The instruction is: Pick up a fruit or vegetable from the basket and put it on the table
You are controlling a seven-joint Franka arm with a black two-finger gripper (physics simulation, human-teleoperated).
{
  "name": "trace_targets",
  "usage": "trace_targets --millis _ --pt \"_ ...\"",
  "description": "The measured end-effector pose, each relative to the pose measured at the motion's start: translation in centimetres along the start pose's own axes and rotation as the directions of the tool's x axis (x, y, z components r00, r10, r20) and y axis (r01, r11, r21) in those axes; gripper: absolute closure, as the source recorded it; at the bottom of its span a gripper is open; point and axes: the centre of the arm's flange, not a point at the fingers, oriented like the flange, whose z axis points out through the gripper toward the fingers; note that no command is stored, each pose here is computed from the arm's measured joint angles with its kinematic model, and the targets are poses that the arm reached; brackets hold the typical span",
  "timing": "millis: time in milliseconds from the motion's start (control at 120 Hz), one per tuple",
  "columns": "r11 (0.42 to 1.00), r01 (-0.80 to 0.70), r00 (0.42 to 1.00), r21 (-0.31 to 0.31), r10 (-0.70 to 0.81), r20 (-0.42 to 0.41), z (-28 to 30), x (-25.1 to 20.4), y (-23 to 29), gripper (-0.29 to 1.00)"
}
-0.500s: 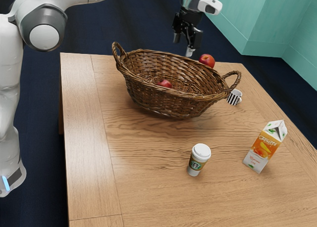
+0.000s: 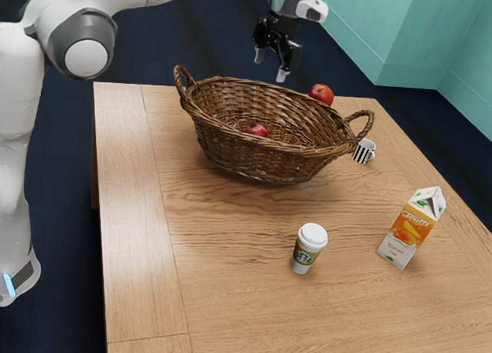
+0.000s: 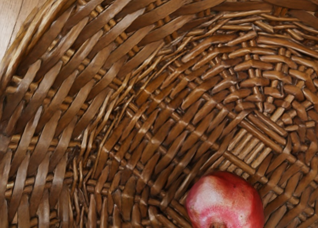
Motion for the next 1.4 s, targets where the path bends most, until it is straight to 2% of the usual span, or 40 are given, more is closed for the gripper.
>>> trace_targets --millis 425,617,792,1050,1208,1400 --pt "1.000 -0.015 1.000 0.003 0.015 0.003 1.8 1.1 1.8 0.00" --pt "0.999 0.016 0.999 -0.047 -0.014 0.046 9.7 -1.6 -1.7 0.00" --pt "0.998 -0.032 0.999 -0.046 0.030 -0.039 12.1 -0.3 0.6 0.00" --pt "0.994 -0.102 0.986 -0.048 0.095 -0.136 11.3 0.5 4.0 0.00" --pt "0.992 -0.118 0.983 -0.048 0.110 -0.149 11.4 0.4 4.6 0.00" --pt "0.994 -0.104 0.989 -0.045 0.099 -0.114 11.9 -0.1 3.1 0.00"
